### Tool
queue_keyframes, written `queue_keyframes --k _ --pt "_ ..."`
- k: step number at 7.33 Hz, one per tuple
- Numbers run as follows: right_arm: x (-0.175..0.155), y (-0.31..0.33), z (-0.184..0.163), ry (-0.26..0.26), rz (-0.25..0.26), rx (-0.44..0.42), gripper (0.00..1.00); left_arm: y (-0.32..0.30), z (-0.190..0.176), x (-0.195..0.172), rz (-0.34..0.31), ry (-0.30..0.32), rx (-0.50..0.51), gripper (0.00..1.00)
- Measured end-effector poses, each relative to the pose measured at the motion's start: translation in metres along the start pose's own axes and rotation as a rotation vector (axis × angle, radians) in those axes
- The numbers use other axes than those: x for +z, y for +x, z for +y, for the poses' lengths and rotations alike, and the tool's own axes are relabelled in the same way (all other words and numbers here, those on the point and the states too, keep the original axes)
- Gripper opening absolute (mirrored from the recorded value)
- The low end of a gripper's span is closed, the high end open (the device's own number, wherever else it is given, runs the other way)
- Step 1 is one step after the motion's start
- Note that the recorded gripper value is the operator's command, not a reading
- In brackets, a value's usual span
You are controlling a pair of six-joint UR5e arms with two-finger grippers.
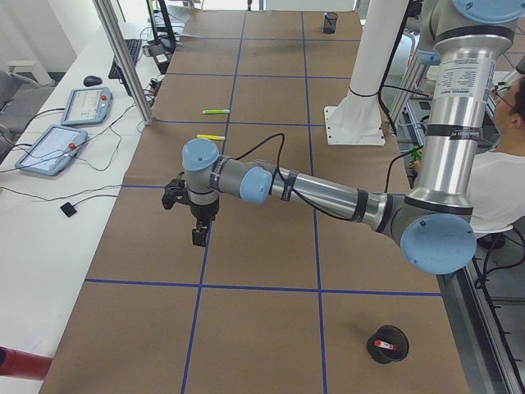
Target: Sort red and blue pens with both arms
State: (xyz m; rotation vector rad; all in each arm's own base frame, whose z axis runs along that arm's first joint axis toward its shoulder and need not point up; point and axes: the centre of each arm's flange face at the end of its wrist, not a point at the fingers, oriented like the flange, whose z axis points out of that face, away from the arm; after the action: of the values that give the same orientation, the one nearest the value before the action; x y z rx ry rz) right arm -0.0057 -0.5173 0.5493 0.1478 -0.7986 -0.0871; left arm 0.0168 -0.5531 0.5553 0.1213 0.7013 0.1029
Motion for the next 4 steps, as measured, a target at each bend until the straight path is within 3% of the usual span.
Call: queue_keyframes --k 2,4 --pt "0.004 -0.018 -0.005 -0.036 -0.005 -0.006 1.0 -0.013 0.002 0.021 0.062 -0.06 -0.039 0.99" --pt "0.006 -0.022 -0.002 -0.053 -0.002 -0.004 1.0 -0.018 0.011 0.027 0.109 -0.079 -0.06 0.99"
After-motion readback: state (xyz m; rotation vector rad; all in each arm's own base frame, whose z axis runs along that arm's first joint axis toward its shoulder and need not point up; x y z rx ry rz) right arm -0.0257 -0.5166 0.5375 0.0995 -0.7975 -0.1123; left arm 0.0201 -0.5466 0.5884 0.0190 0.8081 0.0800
